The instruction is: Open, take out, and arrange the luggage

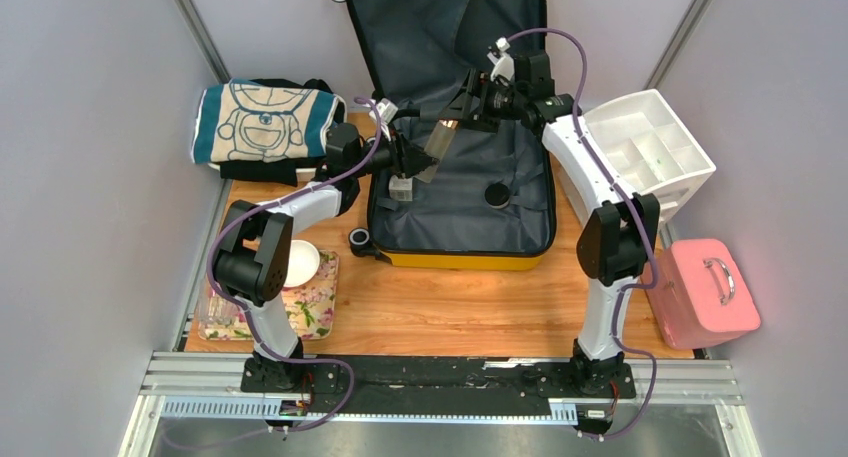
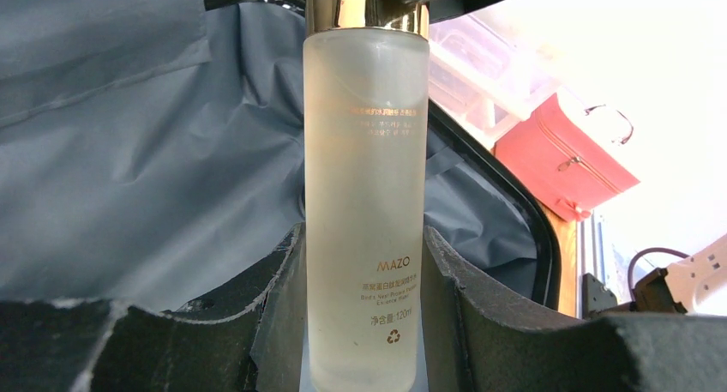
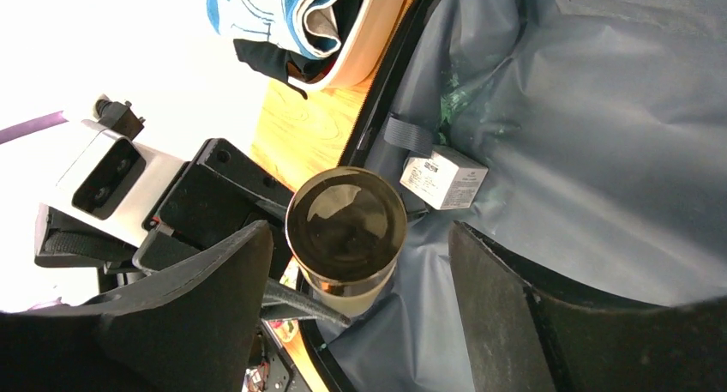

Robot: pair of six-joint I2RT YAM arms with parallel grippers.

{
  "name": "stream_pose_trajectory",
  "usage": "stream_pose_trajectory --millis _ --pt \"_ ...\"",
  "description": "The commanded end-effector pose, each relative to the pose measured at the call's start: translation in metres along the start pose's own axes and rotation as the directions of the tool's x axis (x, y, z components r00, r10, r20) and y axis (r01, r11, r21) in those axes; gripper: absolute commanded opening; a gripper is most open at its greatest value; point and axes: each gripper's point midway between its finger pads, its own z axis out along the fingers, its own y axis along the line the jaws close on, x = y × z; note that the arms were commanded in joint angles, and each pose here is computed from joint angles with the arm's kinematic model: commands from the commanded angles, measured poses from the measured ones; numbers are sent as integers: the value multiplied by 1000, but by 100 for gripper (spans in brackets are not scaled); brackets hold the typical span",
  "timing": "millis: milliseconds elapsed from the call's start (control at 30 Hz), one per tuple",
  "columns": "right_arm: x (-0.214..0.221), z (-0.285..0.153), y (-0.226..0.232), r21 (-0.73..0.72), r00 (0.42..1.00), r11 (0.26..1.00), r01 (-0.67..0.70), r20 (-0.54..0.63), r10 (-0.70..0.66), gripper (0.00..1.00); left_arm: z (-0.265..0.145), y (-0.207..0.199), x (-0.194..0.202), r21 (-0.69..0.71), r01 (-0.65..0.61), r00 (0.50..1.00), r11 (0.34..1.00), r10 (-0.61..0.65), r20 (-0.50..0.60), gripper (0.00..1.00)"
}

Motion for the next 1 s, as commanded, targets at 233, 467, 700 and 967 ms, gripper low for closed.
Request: stream_pose_trajectory --millis 233,467,700,967 --pt "-1 9 36 -107 1000 994 22 6 -21 66 -4 -52 -63 108 -151 979 983 134 154 0" --pt "-5 3 40 -109 998 993 56 26 -53 19 -4 -53 -60 127 -164 979 978 146 139 0" --pt "-27 -15 42 -77 990 991 113 92 -106 0 -7 -55 -50 143 -153 986 978 142 82 65" --pt "-62 -70 45 71 930 954 292 213 -301 0 -35 -31 -30 81 -114 993 990 115 -15 79"
